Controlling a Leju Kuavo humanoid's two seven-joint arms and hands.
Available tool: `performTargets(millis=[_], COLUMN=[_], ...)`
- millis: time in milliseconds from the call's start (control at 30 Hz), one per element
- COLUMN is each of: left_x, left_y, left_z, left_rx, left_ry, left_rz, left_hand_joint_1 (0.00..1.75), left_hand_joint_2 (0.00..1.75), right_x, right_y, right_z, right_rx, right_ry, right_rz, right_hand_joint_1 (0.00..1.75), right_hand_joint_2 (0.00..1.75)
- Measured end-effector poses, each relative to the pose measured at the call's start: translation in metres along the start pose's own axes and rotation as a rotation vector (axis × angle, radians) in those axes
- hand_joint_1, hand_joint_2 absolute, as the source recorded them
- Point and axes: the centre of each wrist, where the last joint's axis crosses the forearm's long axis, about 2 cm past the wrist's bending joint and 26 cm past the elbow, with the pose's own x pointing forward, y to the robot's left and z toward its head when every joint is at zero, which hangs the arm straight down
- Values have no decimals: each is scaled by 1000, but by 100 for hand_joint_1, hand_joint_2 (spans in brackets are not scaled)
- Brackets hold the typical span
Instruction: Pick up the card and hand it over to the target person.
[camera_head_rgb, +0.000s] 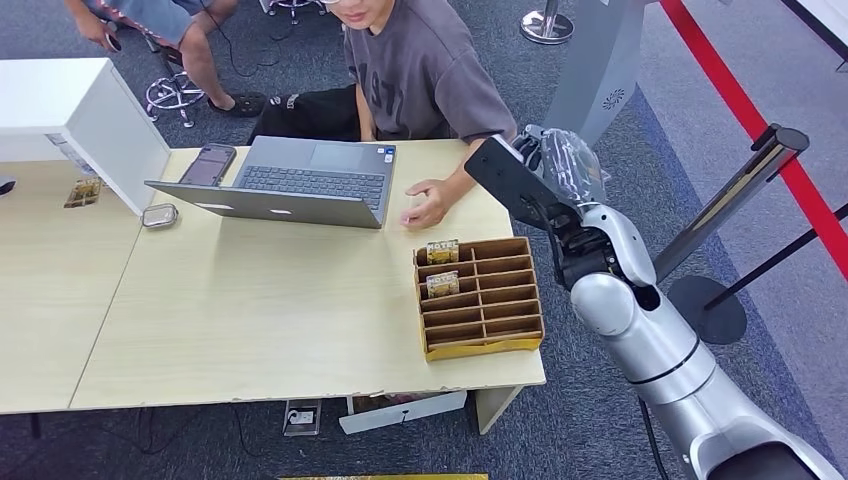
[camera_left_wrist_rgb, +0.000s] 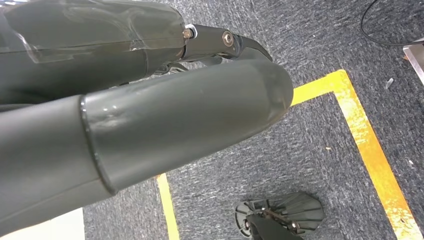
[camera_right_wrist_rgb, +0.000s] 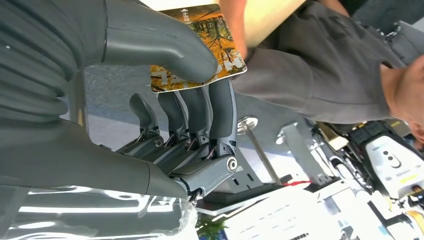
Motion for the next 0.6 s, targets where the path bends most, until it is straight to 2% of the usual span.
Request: performTargets(millis=[267,433,600], left_x=[7,9,12], left_y=[2,2,3], left_z=[-2,-3,-4], left_rx=[-16,-20,-22], left_ry=[-5,-6,-9], left_rz=[-32,-42,-51], left_hand_joint_1=[0,0,0], left_hand_joint_2=[0,0,0], right_x=[-3,0,5], right_y=[70,84,90], right_z=[6,5,1], right_rx=[124,143,101], right_ry=[17,27,17], right_rz=[-13,-24,-46], right_hand_joint_1=[134,133,135], right_hand_joint_2=[175,175,175])
